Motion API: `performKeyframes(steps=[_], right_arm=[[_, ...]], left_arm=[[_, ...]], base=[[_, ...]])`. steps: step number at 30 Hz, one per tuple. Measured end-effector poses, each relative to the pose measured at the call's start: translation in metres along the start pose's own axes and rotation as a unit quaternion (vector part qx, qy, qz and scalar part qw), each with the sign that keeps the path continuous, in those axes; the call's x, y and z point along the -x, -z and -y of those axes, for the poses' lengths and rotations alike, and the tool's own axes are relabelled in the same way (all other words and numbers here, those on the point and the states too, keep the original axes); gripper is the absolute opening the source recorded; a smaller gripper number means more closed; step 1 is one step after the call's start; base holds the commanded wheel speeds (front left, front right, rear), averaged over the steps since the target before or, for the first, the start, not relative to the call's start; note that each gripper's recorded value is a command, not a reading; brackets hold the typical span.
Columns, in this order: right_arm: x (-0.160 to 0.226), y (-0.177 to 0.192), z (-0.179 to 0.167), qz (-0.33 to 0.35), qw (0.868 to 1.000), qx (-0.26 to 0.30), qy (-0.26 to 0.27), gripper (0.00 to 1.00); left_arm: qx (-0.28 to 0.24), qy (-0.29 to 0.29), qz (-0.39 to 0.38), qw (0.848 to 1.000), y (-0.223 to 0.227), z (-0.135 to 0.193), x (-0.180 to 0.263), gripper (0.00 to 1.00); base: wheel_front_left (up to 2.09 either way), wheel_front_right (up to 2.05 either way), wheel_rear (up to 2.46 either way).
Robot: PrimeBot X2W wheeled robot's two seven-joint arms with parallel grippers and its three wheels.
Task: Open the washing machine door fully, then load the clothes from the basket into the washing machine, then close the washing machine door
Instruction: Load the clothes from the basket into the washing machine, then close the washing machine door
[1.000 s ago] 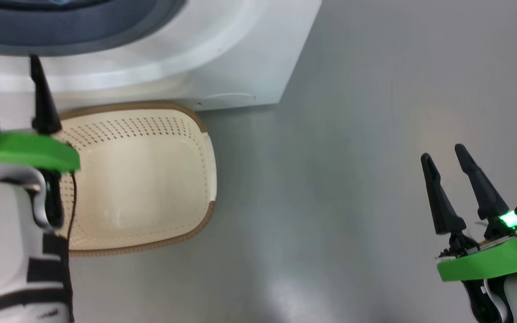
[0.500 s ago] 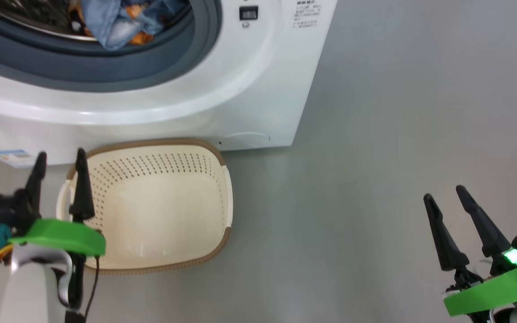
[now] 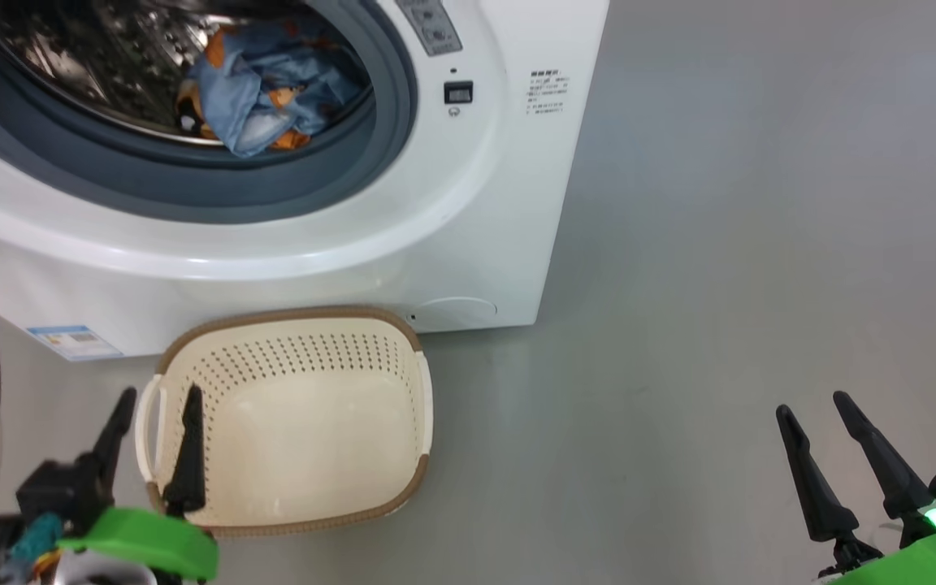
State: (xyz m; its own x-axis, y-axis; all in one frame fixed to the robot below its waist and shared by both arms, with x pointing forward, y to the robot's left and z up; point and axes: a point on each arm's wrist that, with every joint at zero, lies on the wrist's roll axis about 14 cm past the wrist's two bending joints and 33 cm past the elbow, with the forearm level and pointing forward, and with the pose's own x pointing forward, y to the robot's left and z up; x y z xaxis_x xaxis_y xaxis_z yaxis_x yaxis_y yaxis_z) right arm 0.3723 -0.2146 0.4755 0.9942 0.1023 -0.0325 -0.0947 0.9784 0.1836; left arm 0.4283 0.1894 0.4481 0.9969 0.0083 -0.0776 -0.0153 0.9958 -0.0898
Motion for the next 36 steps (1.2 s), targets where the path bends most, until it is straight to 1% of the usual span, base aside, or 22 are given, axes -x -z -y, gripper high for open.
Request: performKeyframes(steps=[14, 18, 36], right_arm=[[0.034, -0.006, 0.006, 0.006, 1.000, 0.007, 0.016, 1.00], [0.037, -0.010, 0.006, 0.013, 1.000, 0.007, 0.019, 1.00], [0.040, -0.008, 0.007, 0.012, 1.000, 0.001, 0.025, 1.00]], left_arm=[[0.014, -0.021, 0.011, 1.000, -0.008, -0.013, 0.047, 1.00], [0.012, -0.026, 0.015, 0.999, -0.010, -0.018, 0.056, 1.00], [0.014, -0.028, 0.021, 0.999, -0.014, -0.017, 0.061, 1.00]], base=[[0.00, 0.00, 0.00], [0.00, 0.00, 0.00], [-0.02, 0.02, 0.00]])
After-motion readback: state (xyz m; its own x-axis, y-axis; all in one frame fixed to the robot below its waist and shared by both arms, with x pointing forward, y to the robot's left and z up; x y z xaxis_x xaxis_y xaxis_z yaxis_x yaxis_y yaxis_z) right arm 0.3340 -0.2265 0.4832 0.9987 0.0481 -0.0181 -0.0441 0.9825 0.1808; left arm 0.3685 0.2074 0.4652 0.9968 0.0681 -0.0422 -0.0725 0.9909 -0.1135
